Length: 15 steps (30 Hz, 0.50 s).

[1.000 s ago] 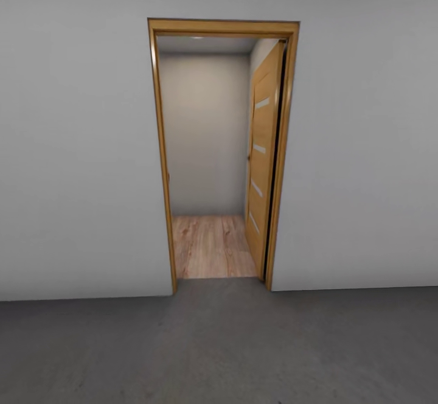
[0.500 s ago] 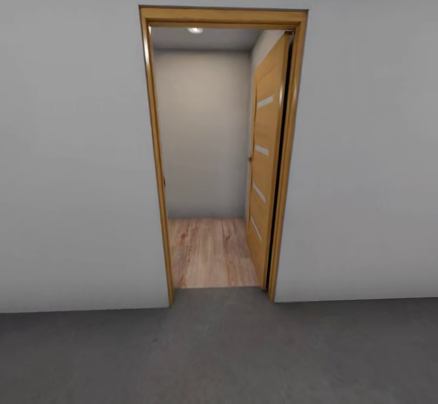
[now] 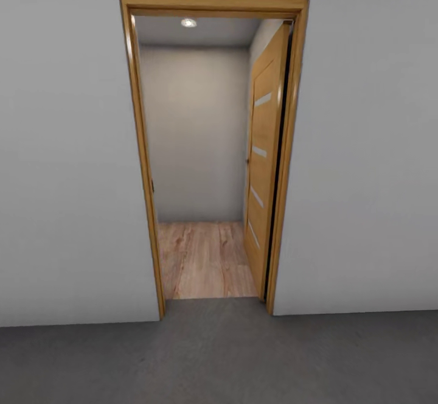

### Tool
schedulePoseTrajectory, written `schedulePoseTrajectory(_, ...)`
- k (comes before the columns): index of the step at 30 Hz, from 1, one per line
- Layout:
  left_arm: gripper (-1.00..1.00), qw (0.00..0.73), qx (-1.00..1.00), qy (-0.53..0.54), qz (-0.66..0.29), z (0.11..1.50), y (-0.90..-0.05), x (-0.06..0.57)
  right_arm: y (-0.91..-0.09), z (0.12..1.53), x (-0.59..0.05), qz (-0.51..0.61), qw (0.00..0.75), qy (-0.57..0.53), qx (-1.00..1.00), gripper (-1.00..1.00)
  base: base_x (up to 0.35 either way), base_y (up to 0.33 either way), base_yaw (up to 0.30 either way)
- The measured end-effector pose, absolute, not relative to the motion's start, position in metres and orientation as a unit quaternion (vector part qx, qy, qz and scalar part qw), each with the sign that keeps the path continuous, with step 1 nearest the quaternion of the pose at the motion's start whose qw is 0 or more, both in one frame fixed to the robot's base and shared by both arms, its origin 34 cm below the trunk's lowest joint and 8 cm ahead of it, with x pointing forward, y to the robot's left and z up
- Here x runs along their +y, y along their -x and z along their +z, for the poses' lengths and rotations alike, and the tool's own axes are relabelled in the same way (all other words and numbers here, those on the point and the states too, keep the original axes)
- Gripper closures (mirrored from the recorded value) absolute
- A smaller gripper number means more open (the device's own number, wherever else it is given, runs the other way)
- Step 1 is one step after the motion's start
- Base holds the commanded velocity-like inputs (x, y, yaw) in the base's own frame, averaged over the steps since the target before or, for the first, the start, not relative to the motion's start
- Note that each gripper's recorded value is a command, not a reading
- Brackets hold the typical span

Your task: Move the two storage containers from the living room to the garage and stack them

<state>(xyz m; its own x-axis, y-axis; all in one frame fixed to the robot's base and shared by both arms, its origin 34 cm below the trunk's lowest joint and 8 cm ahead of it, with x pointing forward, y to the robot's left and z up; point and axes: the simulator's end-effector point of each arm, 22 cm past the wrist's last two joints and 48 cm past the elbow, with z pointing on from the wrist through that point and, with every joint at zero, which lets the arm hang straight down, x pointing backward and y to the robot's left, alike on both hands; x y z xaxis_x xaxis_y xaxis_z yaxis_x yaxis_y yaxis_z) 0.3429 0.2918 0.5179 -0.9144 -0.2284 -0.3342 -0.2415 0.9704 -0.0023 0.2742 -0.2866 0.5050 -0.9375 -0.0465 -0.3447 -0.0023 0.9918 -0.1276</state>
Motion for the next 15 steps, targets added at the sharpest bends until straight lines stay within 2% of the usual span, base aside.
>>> schedulePoseTrajectory(5, -1.00, 0.168, 0.978, 0.120, 0.020, 0.5179, -0.3429, 0.2921, -0.2747, 0.5052, -0.2859, -0.062, 0.178, 0.012, 0.982, -1.00, 0.317, -0.122, 0.000)
schedulePoseTrajectory(15, -1.00, 0.154, 0.981, 0.121, 0.019, 0.5159, -0.3368, 0.2919, -0.2747, 0.5052, -0.2861, -0.062, 0.178, 0.012, 0.982, -1.00, 0.322, -0.015, 0.000)
